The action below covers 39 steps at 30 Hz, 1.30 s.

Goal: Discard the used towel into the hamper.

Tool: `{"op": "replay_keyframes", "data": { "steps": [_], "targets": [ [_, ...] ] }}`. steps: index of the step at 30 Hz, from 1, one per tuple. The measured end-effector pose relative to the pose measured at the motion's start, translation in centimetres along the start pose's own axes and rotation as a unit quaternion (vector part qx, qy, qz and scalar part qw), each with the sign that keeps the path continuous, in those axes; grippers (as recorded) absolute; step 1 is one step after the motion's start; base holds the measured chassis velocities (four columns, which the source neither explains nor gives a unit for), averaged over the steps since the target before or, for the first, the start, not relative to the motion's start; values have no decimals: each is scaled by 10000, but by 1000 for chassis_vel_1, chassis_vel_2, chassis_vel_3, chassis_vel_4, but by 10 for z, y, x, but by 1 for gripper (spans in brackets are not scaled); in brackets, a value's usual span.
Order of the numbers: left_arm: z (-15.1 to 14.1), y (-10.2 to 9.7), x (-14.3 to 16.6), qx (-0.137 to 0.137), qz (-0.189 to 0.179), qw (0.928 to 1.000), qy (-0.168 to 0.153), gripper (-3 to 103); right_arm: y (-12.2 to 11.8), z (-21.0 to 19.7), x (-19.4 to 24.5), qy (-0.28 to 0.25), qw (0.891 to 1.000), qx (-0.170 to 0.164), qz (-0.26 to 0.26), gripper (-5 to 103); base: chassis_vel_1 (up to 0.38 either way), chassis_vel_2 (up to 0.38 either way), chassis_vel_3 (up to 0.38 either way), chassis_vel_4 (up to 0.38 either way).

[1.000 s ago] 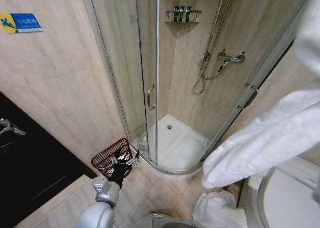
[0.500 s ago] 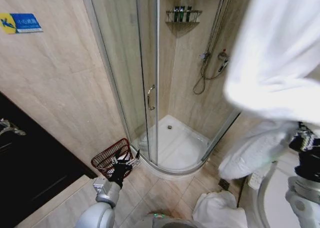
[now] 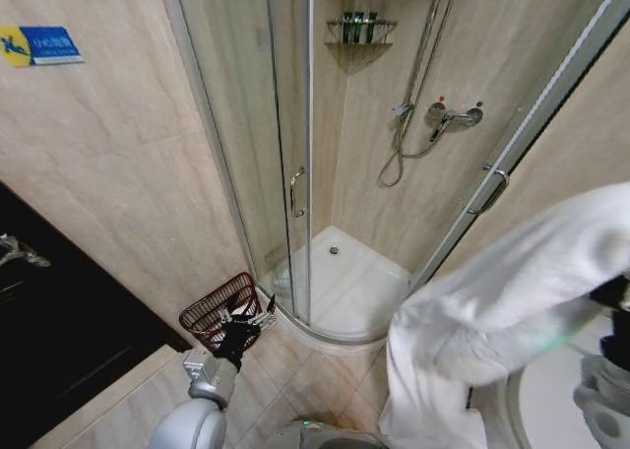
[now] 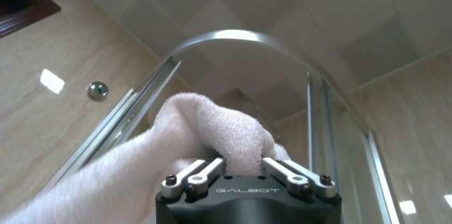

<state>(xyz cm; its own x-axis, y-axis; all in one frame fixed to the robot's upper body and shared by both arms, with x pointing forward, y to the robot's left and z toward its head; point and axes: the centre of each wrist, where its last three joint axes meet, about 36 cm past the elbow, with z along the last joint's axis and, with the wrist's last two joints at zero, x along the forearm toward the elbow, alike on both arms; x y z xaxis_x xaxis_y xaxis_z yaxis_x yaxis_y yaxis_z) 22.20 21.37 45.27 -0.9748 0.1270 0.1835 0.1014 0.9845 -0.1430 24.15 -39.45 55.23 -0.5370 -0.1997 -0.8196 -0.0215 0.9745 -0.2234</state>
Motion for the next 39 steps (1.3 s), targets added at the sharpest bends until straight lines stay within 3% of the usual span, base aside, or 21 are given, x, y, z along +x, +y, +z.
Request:
{"op": "replay_keyframes", "data": {
  "steps": [16, 39],
  "targets": [
    [0, 0, 0, 0, 0, 10000, 0, 100, 1, -18, -24, -213, 9982, 150, 543, 8, 0, 0, 0, 0],
    [0, 0, 0, -1, 0, 10000, 0, 100, 1, -20, -30, -214, 9985, 102, 483, 8, 28, 25, -24, -30]
  ]
}}
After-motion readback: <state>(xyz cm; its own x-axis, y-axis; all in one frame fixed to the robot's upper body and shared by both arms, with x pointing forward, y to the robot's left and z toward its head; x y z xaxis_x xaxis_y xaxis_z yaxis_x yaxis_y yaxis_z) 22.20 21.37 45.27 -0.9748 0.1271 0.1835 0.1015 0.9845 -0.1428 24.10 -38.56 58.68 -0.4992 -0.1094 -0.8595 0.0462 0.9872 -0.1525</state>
